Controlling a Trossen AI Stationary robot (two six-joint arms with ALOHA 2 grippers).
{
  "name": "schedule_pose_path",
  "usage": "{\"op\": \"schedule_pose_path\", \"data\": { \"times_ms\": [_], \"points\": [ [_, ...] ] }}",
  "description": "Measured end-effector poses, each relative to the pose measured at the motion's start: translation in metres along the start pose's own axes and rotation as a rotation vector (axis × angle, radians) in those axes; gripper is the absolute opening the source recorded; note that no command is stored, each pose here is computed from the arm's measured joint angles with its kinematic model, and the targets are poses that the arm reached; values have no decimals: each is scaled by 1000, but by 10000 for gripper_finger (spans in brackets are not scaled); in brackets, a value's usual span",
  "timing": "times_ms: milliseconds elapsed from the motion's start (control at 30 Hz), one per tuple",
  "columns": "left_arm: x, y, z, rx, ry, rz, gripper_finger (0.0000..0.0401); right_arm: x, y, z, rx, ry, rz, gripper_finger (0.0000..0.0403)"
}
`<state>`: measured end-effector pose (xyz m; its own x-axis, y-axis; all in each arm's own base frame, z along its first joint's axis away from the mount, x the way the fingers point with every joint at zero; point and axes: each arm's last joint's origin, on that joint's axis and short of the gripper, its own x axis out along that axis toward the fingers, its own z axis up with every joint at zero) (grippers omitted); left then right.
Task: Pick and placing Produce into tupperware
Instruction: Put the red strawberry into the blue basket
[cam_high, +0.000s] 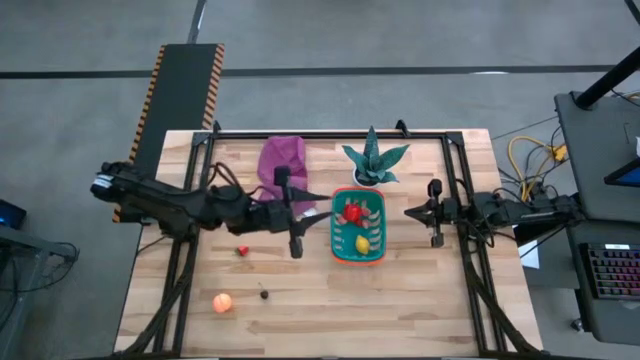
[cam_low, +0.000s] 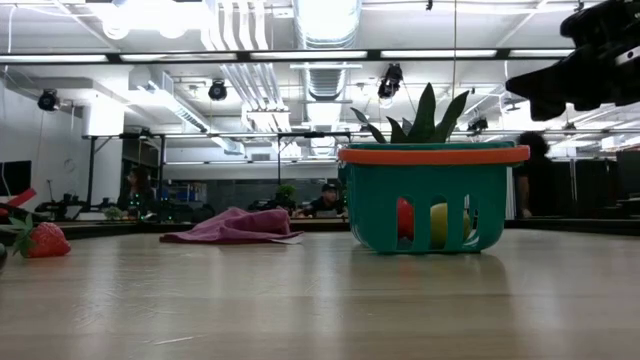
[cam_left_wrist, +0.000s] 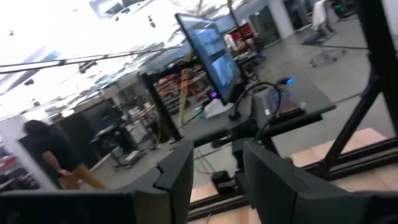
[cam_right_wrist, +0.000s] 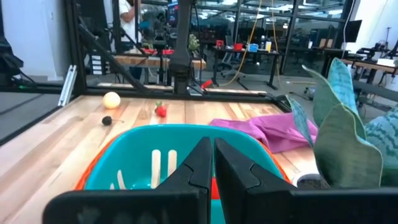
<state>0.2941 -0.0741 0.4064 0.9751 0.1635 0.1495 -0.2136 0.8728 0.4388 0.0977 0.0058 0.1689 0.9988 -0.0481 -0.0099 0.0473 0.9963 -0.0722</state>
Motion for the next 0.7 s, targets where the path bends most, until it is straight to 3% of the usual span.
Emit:
{"op": "schedule_pose_path", "data": {
  "times_ms": [167, 300, 467, 700],
  "points": [
    [-16, -1, -8, 23, 86, 46, 125, 0, 1, 0, 22, -4, 25, 9],
    [-28, -1, -15, 19, 172, 21, 125, 0, 1, -1, 43, 7, 29, 9],
    [-27, 0, -16, -49, 166, 33, 125, 0, 1, -1, 43, 9, 29, 9],
    [-21, -7, -22, 31, 189, 18, 138, 1, 1, -1, 67, 10, 29, 9]
  ]
}}
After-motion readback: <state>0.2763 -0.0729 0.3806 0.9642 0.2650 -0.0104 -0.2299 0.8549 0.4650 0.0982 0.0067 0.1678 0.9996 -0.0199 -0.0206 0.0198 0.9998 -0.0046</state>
